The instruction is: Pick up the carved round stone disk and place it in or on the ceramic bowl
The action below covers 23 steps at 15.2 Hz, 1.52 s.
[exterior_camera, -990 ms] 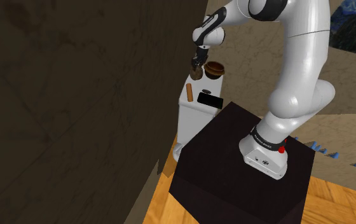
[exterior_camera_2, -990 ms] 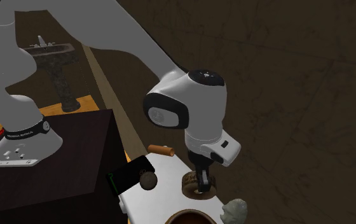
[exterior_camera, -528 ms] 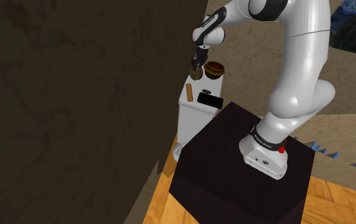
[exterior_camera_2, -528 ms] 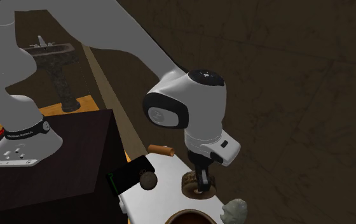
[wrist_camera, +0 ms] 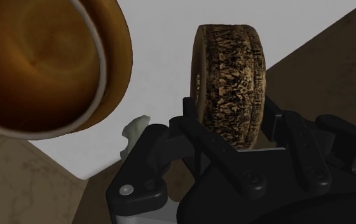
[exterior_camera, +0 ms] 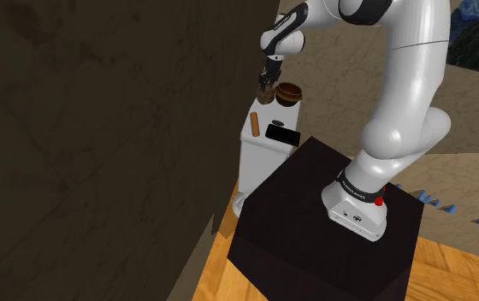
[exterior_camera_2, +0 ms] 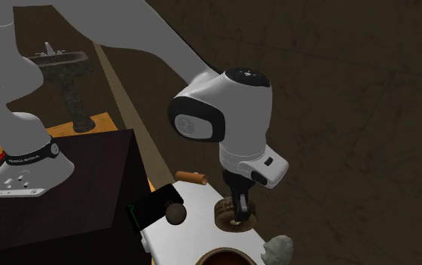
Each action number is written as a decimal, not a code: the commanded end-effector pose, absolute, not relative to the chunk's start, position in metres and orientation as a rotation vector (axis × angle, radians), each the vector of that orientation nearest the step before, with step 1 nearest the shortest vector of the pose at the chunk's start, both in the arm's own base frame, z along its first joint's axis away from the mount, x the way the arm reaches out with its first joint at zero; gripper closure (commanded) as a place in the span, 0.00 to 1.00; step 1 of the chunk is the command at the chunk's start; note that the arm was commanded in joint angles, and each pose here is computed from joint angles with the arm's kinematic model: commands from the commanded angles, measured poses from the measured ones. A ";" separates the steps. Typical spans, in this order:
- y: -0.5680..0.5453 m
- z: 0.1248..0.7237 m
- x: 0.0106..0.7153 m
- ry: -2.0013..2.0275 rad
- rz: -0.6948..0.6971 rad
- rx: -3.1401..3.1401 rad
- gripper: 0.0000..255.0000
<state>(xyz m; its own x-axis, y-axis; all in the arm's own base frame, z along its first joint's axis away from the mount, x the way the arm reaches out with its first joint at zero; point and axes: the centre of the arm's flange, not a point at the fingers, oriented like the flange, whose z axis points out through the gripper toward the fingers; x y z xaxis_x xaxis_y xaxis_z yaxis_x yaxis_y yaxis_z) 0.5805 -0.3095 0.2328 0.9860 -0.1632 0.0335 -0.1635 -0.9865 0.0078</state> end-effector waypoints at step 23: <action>-0.309 0.362 0.582 -0.253 0.058 3.120 1.00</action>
<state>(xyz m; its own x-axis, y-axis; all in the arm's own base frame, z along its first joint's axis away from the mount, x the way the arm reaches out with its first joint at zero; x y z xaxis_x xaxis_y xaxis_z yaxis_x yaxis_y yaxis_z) 0.5823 -0.3092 0.3548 0.9862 -0.1610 0.0380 -0.1614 -0.9869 0.0074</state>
